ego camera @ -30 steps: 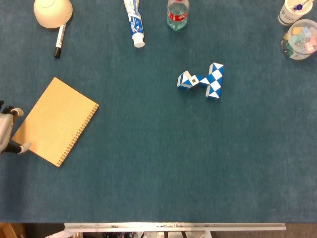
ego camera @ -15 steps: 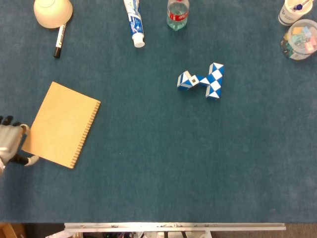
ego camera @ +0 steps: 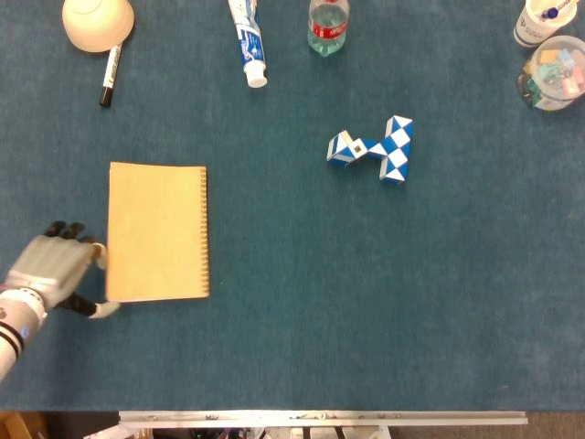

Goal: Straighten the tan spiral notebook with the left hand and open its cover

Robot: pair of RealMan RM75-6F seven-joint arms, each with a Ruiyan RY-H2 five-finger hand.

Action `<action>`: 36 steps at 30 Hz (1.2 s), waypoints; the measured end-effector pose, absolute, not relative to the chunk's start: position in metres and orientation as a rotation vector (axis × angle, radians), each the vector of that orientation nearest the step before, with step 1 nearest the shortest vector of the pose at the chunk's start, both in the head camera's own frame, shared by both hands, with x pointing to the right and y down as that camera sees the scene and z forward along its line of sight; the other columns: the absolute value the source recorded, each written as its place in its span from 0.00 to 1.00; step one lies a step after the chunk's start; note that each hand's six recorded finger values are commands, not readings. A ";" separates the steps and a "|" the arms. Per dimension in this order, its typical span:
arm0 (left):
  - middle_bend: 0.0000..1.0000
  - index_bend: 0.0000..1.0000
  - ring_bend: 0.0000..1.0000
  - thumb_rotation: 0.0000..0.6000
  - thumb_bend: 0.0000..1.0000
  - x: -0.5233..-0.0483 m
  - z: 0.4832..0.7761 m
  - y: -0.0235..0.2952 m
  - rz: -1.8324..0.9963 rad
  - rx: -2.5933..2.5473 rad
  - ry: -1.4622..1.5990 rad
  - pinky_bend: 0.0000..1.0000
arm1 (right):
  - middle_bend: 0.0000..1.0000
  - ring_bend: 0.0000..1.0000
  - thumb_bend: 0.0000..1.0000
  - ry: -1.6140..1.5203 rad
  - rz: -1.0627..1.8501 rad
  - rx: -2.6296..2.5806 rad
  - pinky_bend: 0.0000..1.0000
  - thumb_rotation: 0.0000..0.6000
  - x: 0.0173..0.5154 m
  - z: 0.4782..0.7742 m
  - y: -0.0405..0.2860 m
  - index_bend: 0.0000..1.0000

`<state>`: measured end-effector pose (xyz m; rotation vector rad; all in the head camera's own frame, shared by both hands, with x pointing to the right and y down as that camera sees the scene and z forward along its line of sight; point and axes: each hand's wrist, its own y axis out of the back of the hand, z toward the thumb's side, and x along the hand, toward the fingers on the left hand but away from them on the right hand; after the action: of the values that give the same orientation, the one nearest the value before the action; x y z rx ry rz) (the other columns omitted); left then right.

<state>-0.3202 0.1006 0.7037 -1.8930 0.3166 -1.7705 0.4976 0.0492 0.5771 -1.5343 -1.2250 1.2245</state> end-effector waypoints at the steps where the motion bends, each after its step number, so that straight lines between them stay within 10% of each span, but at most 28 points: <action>1: 0.22 0.24 0.06 0.43 0.19 -0.317 0.703 0.101 -1.759 -1.904 0.313 0.00 | 0.30 0.21 0.40 -1.226 1.225 -1.533 0.31 1.00 0.498 0.577 0.049 0.34; 16: 0.22 0.24 0.06 0.62 0.19 -0.340 0.672 0.069 -1.777 -1.724 0.469 0.01 | 0.30 0.21 0.40 -1.242 1.231 -1.531 0.31 1.00 0.504 0.580 0.049 0.34; 23: 0.22 0.23 0.05 1.00 0.19 -0.342 0.662 0.055 -1.693 -1.680 0.537 0.01 | 0.30 0.21 0.40 -1.234 1.225 -1.539 0.31 1.00 0.500 0.581 0.048 0.34; 36: 0.16 0.20 0.04 1.00 0.19 -0.308 0.691 0.063 -1.234 -1.724 0.369 0.01 | 0.30 0.21 0.40 -1.223 1.228 -1.544 0.31 1.00 0.496 0.580 0.050 0.34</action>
<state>-0.3080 0.0631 0.6905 -1.7243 0.3685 -1.2338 0.4963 0.0500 0.5803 -1.5440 -1.2234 1.2275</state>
